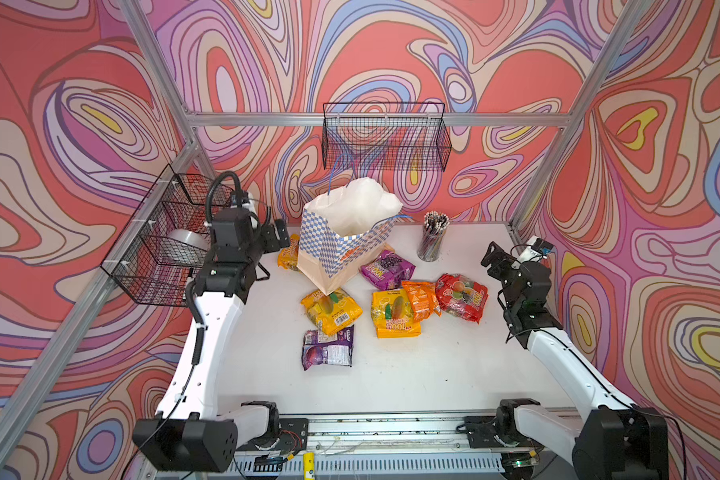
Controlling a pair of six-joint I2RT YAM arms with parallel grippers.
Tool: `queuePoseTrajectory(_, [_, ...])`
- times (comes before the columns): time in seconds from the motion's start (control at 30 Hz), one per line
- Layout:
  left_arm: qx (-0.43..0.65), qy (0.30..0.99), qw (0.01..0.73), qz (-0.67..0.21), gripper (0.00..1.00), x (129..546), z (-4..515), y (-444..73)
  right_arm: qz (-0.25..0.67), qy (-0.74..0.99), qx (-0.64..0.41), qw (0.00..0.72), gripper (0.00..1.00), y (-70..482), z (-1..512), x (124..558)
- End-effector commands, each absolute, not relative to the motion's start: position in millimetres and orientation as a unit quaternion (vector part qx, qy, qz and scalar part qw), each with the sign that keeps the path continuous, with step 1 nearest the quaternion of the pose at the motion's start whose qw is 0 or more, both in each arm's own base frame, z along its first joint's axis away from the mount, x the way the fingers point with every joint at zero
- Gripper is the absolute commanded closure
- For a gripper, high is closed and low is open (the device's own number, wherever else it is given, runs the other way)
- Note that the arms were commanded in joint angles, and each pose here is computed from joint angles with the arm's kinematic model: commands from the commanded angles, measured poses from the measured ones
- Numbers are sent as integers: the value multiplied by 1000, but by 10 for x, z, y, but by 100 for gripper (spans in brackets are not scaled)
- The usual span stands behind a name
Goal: Place the snacks into the paper bag
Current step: 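Lift the paper bag by its handles with left gripper while right reaches out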
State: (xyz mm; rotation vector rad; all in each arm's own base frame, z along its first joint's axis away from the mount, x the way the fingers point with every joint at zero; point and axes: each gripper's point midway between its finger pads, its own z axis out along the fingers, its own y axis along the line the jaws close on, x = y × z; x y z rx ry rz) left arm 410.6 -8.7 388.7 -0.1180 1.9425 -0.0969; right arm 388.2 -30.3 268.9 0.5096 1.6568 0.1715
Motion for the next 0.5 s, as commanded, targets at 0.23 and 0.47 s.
queuePoseTrajectory(0.23, [175,854,479,-102,1,4945,3759,-904,120,793,235,548,2,-118,2366,3741])
queuePoseTrajectory(0.47, [196,850,471,-134,10,5394,3647,-1185,133,813,222,522,2,-28,2272,3623])
